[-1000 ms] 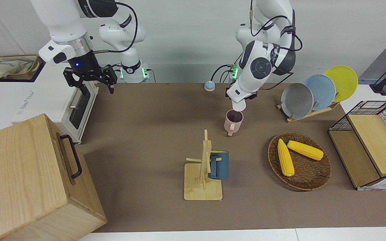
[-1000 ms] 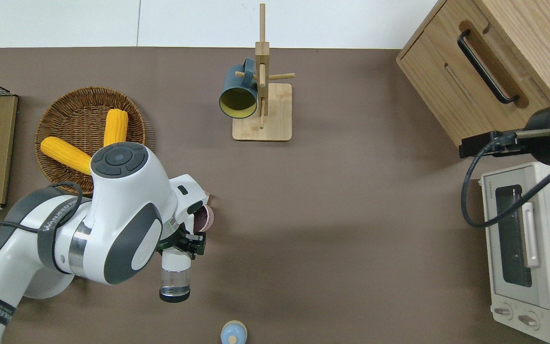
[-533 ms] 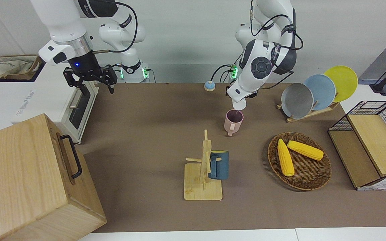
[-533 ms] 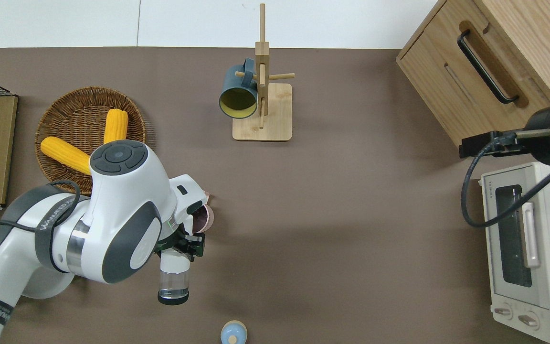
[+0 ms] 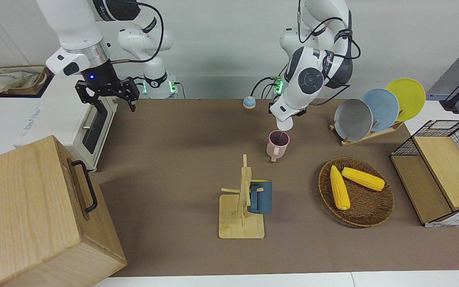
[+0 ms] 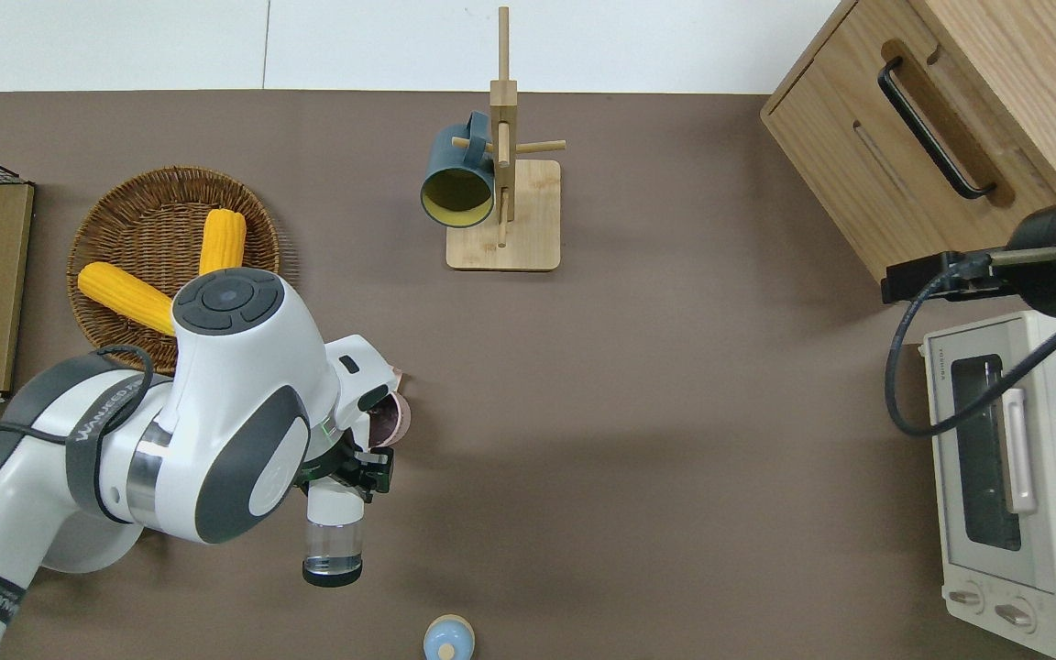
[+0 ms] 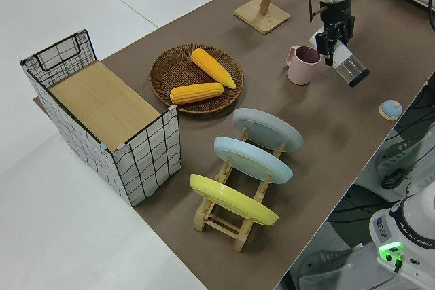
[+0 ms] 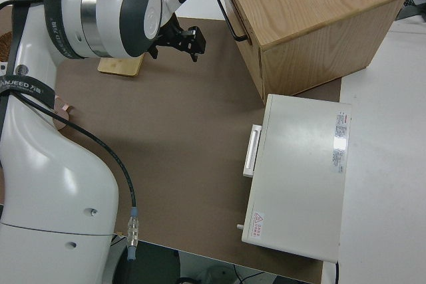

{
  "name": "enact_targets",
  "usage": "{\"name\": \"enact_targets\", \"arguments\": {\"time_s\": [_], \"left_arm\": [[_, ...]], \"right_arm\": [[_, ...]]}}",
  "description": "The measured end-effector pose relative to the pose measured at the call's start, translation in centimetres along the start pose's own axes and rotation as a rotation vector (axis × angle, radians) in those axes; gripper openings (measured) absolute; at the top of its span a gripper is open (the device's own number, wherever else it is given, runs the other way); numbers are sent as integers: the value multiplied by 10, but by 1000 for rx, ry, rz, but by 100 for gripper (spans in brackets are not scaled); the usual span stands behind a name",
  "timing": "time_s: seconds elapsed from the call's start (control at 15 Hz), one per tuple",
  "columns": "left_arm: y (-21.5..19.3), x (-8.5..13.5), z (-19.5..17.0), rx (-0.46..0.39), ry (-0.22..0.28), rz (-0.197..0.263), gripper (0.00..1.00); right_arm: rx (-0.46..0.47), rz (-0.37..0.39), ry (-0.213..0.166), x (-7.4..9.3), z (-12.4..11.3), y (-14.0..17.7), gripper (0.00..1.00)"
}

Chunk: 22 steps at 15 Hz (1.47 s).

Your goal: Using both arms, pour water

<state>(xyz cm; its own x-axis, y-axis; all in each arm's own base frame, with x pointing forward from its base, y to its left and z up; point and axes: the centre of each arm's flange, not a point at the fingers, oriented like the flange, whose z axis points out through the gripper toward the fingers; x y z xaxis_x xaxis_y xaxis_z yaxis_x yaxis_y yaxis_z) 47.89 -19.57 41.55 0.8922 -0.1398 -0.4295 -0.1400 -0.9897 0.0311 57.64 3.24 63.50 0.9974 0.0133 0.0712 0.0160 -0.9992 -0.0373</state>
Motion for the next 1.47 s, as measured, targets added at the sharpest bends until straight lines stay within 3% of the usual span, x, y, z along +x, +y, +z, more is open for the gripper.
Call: {"name": "enact_targets", "arguments": {"time_s": [1.07, 1.27, 1.47], "left_arm": [[2, -4, -6, 0, 14, 0, 63], [3, -10, -14, -4, 50, 2, 63], [1, -20, -18, -15, 139, 0, 63]], "right_arm": [[0, 0, 0, 0, 0, 0, 99], [0, 0, 0, 0, 0, 0, 99], [0, 0, 0, 0, 0, 0, 99]]}}
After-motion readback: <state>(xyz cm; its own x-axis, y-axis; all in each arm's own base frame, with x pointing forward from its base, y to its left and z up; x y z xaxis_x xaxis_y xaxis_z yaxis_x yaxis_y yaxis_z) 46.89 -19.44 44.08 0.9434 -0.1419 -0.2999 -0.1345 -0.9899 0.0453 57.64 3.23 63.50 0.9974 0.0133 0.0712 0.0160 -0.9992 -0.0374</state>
